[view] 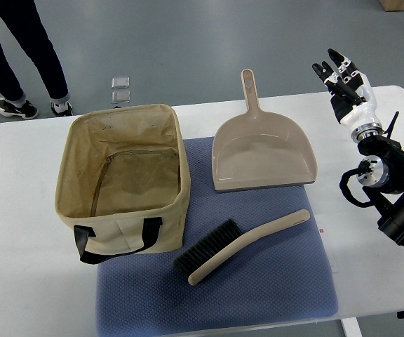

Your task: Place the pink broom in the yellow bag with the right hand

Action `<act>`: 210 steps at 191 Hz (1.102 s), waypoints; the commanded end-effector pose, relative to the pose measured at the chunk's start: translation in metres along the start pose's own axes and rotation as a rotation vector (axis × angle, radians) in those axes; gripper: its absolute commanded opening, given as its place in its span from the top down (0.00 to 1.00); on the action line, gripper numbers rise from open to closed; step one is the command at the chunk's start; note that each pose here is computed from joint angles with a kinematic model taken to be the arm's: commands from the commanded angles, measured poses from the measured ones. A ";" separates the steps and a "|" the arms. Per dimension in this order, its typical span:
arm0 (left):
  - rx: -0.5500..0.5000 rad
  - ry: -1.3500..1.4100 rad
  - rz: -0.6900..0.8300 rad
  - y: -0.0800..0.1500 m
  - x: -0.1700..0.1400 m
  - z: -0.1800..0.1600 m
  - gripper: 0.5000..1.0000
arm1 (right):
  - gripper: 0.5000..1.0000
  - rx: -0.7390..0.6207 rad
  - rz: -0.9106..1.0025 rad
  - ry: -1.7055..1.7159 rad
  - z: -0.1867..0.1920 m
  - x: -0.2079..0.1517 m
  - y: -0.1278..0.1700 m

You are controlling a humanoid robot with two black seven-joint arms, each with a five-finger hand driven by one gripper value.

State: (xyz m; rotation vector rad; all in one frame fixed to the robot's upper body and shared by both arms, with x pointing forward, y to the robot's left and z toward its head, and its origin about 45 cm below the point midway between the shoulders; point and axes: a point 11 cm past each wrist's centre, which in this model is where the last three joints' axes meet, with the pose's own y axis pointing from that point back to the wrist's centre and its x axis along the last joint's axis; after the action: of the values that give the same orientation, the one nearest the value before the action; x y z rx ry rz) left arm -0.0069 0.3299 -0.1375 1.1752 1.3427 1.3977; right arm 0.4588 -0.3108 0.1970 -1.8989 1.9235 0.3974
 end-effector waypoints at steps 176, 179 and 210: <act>0.005 0.000 -0.002 0.000 0.000 0.000 0.00 | 0.14 0.019 -0.116 0.273 -0.054 -0.008 -0.026; 0.005 0.000 -0.002 0.000 0.000 0.000 0.00 | 0.14 0.021 -0.119 0.280 -0.056 -0.009 -0.027; 0.005 -0.001 -0.002 0.000 0.000 0.000 0.00 | 0.14 0.013 -0.170 0.405 -0.075 -0.012 -0.035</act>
State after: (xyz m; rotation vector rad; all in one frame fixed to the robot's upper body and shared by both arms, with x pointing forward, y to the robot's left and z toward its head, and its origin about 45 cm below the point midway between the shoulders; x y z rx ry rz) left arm -0.0070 0.3295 -0.1374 1.1771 1.3480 1.3938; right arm 0.4840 -0.3318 0.2608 -2.1792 1.9601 0.0244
